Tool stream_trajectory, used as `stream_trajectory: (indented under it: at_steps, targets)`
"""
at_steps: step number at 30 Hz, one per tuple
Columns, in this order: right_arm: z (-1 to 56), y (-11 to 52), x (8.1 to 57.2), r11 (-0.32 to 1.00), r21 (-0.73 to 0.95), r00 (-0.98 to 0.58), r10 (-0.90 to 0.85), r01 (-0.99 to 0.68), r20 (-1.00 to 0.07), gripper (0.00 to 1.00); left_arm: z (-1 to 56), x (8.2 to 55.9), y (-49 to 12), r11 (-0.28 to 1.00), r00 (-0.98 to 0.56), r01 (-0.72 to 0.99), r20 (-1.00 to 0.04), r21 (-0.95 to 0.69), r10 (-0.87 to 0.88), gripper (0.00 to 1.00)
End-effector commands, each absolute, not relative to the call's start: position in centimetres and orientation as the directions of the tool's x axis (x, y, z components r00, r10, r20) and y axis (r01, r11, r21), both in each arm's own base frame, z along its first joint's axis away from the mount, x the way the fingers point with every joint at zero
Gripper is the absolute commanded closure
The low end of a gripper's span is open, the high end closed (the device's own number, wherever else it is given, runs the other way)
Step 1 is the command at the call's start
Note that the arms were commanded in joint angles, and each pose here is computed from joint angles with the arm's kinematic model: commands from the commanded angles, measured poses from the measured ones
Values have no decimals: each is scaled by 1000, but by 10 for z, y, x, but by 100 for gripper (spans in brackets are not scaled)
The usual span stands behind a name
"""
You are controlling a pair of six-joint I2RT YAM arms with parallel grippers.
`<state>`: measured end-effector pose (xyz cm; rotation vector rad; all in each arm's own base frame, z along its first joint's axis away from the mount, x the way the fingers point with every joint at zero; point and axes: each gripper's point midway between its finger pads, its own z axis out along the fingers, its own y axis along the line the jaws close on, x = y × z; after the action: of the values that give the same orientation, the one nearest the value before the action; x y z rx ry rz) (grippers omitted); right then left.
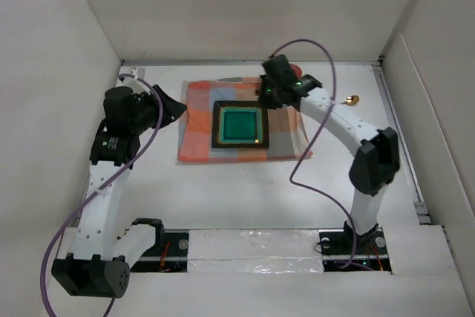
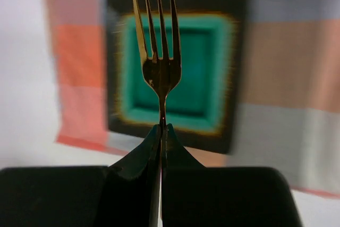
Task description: Set the dinner table for one person
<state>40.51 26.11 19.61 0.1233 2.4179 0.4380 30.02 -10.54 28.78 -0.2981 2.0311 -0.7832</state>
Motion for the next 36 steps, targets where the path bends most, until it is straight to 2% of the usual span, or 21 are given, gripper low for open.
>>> stream_trajectory:
  at_steps: [1,2,3,6,10,27,36]
  targets:
    - [217,352,395,880,443,-776,155,-173,-611,100,335,289,-95,791,-468,105,-732,-603,-495,64]
    - [234,373,398,862,465,-759,162,-203,-631,100,342,286,-91,800,-460,92,-738,-593,-494,64]
    - [210,391,399,868,453,-783,131,-206,-608,100,345,280,-93,801,-459,98,-741,-591,-490,64]
    - [199,437,397,852,466,-787,112,-238,-607,100,338,272,-91,807,-452,73,-740,-587,-497,64]
    - [184,468,405,839,494,-795,134,-226,-592,100,323,268,-93,816,-476,67,-737,-574,-479,64]
    - [103,504,441,842,520,-808,201,-146,-553,100,299,261,-118,834,-545,124,-739,-537,-395,64]
    - [86,513,448,822,549,-818,208,-151,-536,100,296,260,-126,829,-552,149,-741,-539,-383,64]
